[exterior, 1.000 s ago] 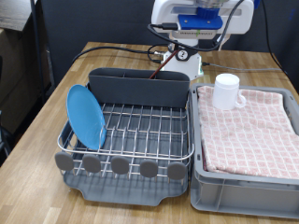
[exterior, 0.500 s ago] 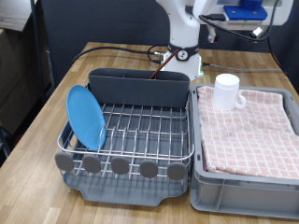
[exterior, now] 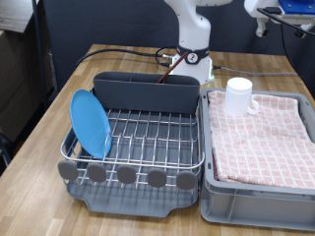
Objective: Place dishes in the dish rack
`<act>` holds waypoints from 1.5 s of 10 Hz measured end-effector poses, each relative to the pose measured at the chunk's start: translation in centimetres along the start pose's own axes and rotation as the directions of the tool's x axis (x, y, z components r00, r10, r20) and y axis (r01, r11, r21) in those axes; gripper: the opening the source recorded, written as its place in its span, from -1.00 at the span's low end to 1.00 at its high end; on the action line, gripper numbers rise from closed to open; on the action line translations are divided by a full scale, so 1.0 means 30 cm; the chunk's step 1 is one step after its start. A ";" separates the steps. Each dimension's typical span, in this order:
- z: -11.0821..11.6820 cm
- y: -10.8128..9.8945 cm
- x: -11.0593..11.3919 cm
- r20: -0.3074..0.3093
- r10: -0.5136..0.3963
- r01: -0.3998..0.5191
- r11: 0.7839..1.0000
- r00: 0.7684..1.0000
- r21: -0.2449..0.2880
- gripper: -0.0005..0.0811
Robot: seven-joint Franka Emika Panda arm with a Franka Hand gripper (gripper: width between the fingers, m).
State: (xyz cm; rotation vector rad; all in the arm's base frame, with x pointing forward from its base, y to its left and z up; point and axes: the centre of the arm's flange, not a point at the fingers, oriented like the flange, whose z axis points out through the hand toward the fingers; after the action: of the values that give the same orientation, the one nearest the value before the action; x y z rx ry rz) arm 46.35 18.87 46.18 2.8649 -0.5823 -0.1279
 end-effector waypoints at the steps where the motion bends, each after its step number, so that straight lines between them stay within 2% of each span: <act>1: 0.016 -0.007 -0.023 0.013 -0.016 0.016 0.999 1.000 -0.035 0.98; 4: 0.128 -0.009 -0.052 0.048 -0.099 0.103 0.992 0.994 -0.074 0.98; 9: 0.321 -0.014 -0.096 0.075 -0.283 0.288 0.956 0.956 -0.063 0.98; 10: 0.340 -0.015 -0.100 0.073 -0.310 0.314 0.948 0.948 -0.056 0.98; 12: 0.338 -0.014 -0.099 0.085 -0.303 0.309 0.948 0.949 -0.070 0.98; 15: 0.358 -0.087 -0.083 0.097 -0.331 0.338 0.939 0.939 -0.065 0.98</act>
State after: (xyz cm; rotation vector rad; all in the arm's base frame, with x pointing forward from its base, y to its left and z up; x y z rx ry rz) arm 43.69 20.14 35.25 2.8632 -0.0934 -0.3205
